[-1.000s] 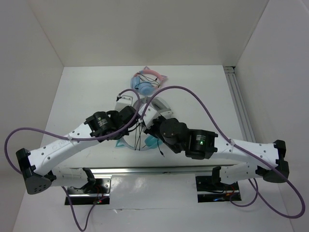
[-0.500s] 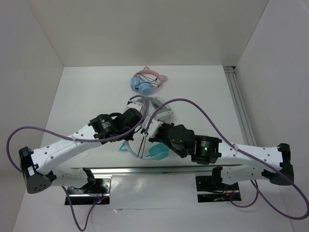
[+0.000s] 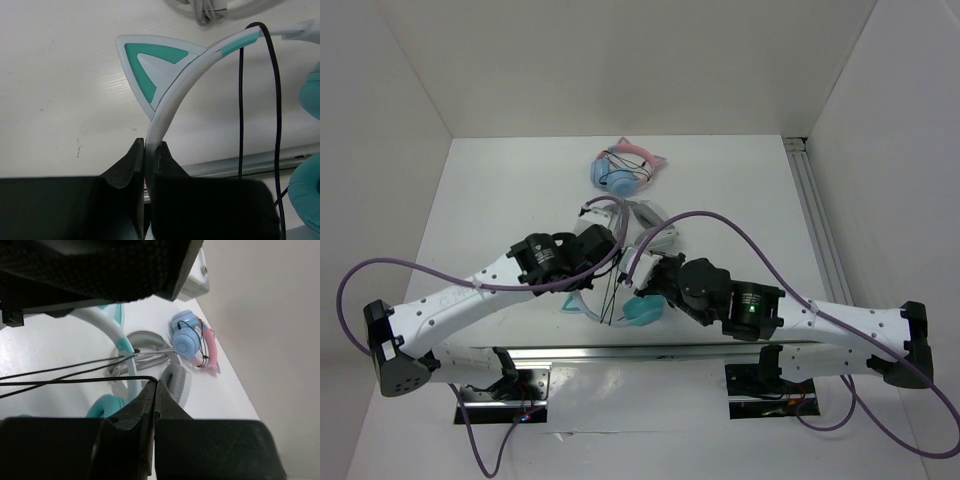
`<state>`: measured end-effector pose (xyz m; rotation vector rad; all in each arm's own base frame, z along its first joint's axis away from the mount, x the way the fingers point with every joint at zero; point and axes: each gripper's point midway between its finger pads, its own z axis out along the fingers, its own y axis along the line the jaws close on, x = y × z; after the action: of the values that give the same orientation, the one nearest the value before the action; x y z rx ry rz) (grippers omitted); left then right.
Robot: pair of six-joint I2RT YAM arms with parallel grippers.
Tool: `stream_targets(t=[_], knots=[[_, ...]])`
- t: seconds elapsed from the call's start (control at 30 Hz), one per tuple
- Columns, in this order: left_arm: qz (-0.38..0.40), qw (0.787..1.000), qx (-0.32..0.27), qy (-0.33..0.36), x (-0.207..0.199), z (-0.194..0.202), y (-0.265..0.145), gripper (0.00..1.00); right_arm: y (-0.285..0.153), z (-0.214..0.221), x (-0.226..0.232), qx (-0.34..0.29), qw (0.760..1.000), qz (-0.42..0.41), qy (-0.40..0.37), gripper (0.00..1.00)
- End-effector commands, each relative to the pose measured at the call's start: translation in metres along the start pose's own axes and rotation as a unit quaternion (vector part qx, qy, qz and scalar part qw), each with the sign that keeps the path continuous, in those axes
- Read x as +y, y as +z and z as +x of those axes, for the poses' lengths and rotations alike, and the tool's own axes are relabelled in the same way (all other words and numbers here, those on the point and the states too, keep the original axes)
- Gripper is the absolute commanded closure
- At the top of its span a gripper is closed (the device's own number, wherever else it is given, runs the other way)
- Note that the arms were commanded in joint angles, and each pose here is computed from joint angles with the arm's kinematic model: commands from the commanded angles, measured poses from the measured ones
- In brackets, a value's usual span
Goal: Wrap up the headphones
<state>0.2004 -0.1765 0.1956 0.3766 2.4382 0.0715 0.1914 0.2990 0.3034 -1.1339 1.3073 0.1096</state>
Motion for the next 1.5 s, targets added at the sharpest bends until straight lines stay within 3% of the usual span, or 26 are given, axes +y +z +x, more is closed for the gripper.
stream_targets(t=[0.0,0.03,0.17,0.23,0.3,0.47,0.67,0.97,1.17,1.3,1.47], knots=[[-0.084,0.996,0.01,-0.006,0.03,0.004,-0.011,1.0,-0.017,-0.023,-0.07,-0.022,0.989,0.136,0.046,1.0],[-0.112,0.994,0.013,-0.005,0.041,0.005,-0.014,1.0,-0.018,-0.02,-0.075,-0.019,0.987,0.155,0.047,1.0],[-0.103,0.995,0.015,-0.006,0.035,0.0,-0.015,1.0,-0.022,-0.01,-0.095,-0.013,0.971,0.228,0.078,1.0],[-0.099,0.995,0.018,-0.006,0.032,-0.001,-0.015,1.0,-0.006,-0.009,-0.086,-0.018,0.975,0.197,0.107,1.0],[-0.072,0.997,0.008,-0.017,0.022,-0.008,-0.016,1.0,0.009,0.005,-0.085,0.004,0.977,0.175,0.121,1.0],[0.033,0.997,-0.036,-0.066,0.001,-0.031,-0.045,1.0,0.032,0.013,-0.064,-0.038,0.971,0.118,0.202,1.0],[0.089,0.983,-0.092,-0.134,0.0,-0.057,-0.079,1.0,0.034,0.041,-0.091,-0.064,0.944,0.184,0.266,1.0],[0.076,0.989,-0.07,-0.106,0.001,-0.046,-0.071,1.0,0.049,0.052,-0.088,-0.051,0.957,0.148,0.245,1.0],[0.05,0.992,-0.063,-0.102,0.005,-0.047,-0.066,1.0,0.057,0.052,-0.074,-0.055,0.961,0.118,0.246,0.93],[0.034,0.993,-0.059,-0.096,0.008,-0.048,-0.064,1.0,0.059,0.052,-0.073,-0.071,0.957,0.121,0.253,1.0],[0.033,0.997,-0.032,-0.061,-0.003,-0.035,-0.048,1.0,0.053,0.046,-0.085,-0.085,0.955,0.138,0.247,1.0]])
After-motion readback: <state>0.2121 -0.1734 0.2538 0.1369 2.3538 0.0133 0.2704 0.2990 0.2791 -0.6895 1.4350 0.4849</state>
